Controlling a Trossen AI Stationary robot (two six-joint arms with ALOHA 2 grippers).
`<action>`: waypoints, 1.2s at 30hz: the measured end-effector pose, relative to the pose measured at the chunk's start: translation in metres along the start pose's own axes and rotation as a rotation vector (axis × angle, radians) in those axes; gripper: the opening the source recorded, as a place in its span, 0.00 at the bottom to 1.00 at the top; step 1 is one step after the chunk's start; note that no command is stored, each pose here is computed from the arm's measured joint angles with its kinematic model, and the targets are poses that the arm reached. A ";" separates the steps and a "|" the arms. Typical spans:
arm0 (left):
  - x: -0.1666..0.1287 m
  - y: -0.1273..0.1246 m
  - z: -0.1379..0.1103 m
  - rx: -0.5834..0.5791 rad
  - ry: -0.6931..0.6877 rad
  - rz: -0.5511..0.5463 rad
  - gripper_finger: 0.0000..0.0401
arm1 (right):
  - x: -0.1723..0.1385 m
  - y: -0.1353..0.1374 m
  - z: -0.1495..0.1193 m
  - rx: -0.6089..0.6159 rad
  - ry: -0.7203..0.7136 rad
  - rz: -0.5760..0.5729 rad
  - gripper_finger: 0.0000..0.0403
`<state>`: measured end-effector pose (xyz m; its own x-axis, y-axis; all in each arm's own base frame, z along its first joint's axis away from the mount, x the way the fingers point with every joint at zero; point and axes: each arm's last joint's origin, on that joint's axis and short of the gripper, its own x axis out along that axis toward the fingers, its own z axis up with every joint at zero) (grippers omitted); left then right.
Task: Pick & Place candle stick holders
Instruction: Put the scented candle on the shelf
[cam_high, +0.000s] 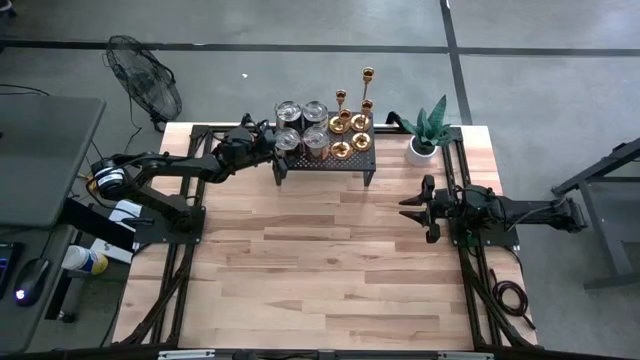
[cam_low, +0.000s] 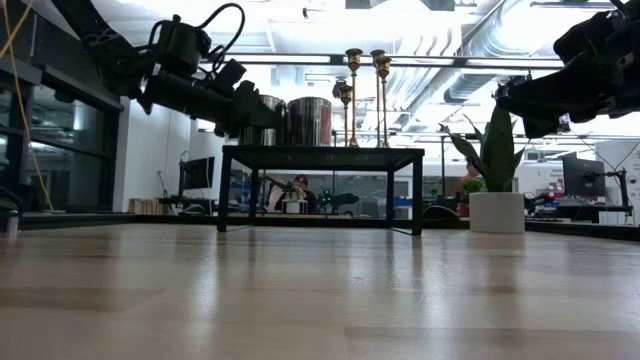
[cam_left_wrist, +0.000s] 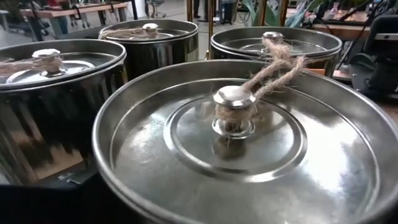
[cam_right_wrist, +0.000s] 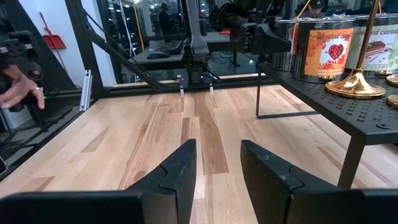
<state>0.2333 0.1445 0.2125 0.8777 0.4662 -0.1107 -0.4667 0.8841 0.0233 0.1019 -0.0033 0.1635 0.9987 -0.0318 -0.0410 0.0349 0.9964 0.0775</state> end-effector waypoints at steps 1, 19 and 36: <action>0.000 0.000 0.000 0.008 0.001 0.002 0.98 | 0.000 0.000 0.000 0.000 0.000 0.000 0.29; 0.000 0.000 0.006 0.021 -0.059 0.000 0.98 | 0.000 0.000 0.000 0.000 0.000 -0.001 0.29; 0.003 0.000 0.019 0.024 -0.109 -0.013 0.98 | 0.000 0.000 0.000 0.000 0.000 0.000 0.29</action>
<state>0.2380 0.1470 0.2307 0.8907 0.4546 -0.0020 -0.4540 0.8898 0.0469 0.1019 -0.0033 0.1635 0.9986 -0.0321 -0.0412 0.0352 0.9964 0.0775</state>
